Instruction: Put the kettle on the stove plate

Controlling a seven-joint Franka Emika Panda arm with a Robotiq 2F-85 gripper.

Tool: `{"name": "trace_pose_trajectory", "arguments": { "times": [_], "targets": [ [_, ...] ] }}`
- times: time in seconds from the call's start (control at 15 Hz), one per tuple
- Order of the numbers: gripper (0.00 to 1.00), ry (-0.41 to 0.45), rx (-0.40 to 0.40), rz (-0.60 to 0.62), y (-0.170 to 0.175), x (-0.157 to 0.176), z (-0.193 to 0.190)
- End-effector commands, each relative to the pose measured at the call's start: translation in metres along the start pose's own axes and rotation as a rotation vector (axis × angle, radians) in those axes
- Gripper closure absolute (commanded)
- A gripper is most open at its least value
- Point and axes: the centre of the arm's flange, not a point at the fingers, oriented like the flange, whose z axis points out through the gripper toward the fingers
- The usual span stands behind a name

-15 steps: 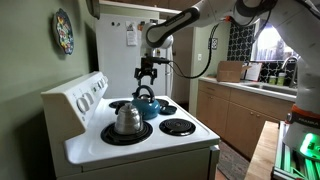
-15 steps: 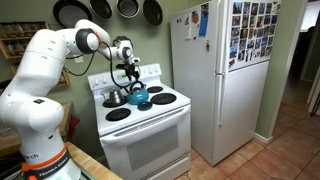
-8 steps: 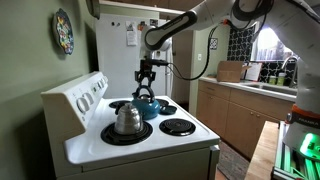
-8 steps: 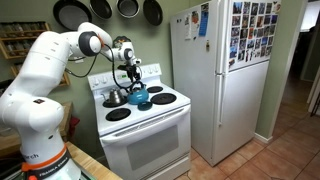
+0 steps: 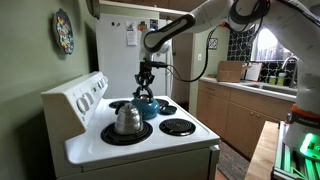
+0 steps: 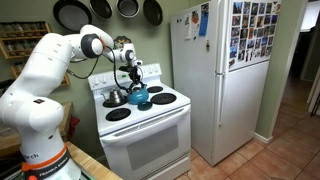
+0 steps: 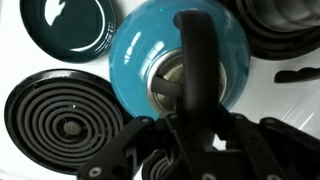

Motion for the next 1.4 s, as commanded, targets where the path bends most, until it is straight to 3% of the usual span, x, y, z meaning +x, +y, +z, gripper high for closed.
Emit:
{"name": "trace_pose_trajectory", "arguments": {
  "times": [0.0,0.27,0.67,1.33],
  "targets": [
    [0.94,0.008,-0.002,0.003,0.002,-0.002,-0.015],
    [1.00,0.024,-0.005,-0.015,0.002,-0.007,-0.029],
    [0.99,0.034,-0.024,-0.040,-0.003,-0.030,-0.062],
    [0.99,0.005,-0.051,-0.045,0.021,-0.124,-0.092]
  ]
}}
